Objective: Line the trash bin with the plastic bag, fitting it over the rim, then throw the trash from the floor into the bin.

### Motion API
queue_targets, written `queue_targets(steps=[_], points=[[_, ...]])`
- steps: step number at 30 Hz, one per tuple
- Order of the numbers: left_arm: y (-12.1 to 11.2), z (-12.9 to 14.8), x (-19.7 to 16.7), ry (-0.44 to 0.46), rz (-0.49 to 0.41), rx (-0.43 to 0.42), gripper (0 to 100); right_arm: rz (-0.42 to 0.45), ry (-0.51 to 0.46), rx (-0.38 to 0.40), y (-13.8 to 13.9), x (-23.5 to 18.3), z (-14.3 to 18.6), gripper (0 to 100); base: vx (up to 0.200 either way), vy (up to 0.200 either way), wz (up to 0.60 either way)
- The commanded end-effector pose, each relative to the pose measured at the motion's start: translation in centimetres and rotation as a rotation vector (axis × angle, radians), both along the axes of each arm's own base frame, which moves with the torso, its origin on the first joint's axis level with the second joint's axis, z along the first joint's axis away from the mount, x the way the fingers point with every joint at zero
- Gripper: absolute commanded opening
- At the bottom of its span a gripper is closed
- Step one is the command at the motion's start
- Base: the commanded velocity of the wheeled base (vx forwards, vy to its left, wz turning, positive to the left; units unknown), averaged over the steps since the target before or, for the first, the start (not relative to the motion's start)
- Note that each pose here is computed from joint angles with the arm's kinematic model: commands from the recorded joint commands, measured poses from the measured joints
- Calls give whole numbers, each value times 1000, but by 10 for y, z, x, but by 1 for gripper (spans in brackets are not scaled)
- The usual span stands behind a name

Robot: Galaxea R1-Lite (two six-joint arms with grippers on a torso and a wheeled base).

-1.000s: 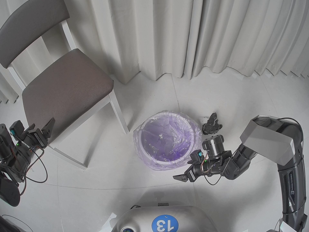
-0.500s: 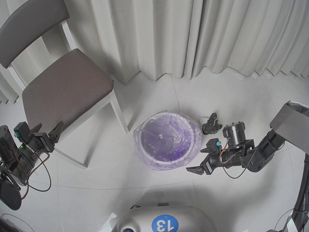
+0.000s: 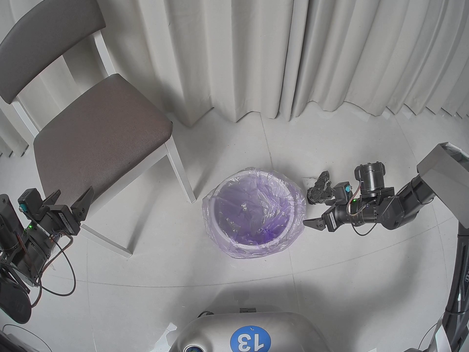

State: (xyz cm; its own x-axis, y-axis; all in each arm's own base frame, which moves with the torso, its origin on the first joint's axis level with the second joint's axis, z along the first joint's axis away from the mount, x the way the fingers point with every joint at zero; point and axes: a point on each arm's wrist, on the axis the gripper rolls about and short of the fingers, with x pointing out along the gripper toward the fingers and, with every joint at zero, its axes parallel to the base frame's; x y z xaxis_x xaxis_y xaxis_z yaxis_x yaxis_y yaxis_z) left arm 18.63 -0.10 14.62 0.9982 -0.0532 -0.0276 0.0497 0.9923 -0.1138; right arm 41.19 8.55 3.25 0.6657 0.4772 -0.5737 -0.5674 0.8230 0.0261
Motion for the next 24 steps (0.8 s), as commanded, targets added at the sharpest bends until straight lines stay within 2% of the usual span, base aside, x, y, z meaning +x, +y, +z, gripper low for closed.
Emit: queue_targets(steps=[1,4,9,17,21,24], points=[[0,3,-6,-15,3,1,100,-86,94,69,0,31,-49,100,0,0,0],[0,2,-7,-14,1,-1,100,-110,115,113,4,37,-55,100,0,0,0],[0,-2,-9,3,3,-6,100,-122,119,126,4,41,-58,100,0,0,0],[0,-3,-10,11,0,-9,100,-129,121,123,3,44,-66,100,0,0,0],[0,-5,-8,20,-8,-9,100,-195,112,77,5,60,-95,100,0,0,0],[0,-7,-7,30,-11,-11,100,-222,109,70,6,68,-104,100,0,0,0]])
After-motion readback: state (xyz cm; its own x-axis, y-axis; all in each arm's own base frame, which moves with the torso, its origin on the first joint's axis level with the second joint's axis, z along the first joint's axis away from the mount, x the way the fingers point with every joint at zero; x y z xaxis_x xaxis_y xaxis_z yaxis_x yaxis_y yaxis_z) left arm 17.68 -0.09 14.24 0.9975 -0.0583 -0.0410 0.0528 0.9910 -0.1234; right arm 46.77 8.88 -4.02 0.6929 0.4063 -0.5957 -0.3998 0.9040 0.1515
